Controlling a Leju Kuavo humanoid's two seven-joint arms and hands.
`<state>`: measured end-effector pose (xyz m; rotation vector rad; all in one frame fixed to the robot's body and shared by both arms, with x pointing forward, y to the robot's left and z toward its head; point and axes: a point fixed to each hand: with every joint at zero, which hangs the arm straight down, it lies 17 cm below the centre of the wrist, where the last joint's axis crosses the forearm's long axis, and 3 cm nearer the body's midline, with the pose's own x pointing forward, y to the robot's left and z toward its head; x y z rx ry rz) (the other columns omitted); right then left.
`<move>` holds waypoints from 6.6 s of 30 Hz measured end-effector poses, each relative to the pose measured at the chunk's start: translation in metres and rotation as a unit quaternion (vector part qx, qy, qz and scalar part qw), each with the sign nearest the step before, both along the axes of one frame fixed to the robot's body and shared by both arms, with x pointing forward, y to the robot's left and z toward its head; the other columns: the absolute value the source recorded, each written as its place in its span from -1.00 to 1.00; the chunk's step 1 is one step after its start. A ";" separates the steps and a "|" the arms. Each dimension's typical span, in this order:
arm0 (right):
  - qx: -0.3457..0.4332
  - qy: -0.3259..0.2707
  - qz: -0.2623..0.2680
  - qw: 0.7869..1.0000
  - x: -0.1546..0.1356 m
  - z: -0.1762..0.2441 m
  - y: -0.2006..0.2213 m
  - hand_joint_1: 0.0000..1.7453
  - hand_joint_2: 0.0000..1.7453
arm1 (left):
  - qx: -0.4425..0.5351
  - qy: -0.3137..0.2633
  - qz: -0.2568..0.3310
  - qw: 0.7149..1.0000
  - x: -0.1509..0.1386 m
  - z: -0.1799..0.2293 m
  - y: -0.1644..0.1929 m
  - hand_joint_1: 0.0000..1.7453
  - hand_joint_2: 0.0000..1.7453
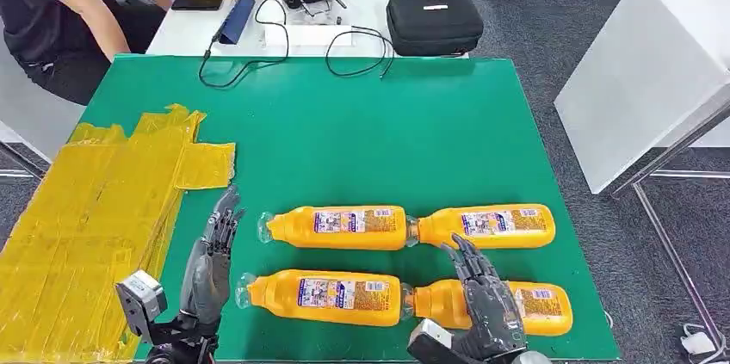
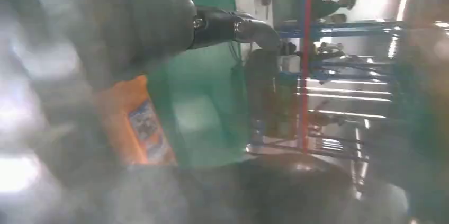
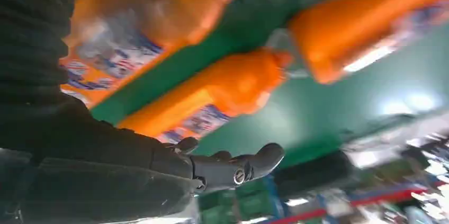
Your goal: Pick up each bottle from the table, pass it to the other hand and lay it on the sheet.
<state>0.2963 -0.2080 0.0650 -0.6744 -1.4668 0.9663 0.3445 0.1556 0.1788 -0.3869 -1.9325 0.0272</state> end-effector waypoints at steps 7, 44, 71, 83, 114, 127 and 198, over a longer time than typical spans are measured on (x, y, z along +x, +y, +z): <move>-0.072 0.053 -0.043 0.995 -0.002 -0.028 -0.027 -1.00 1.00 | 0.003 0.019 0.013 1.000 -0.001 -0.008 0.007 -1.00 -1.00; -0.220 0.164 -0.140 0.951 -0.023 -0.072 -0.128 -1.00 1.00 | -0.012 0.038 0.054 0.998 -0.001 -0.014 0.038 -1.00 -1.00; -0.203 0.264 -0.101 0.937 -0.036 -0.112 -0.142 1.00 1.00 | -0.026 0.035 0.066 0.997 0.005 -0.010 0.048 -1.00 -1.00; -0.197 0.280 -0.095 0.935 -0.034 -0.120 -0.145 1.00 1.00 | -0.031 0.034 0.070 0.996 0.008 -0.010 0.051 -1.00 -1.00; 0.375 -0.127 -0.026 0.918 -0.024 0.109 -0.067 1.00 1.00 | -0.078 0.017 0.074 0.994 -0.009 -0.011 0.060 -1.00 1.00; 0.427 -0.154 -0.001 0.891 0.055 0.134 -0.015 1.00 1.00 | -0.182 0.018 -0.064 0.981 0.009 0.029 0.007 -1.00 1.00; 0.163 0.026 0.198 0.966 0.167 0.095 0.248 1.00 1.00 | -0.239 0.026 -0.113 0.964 0.042 0.048 -0.007 -1.00 1.00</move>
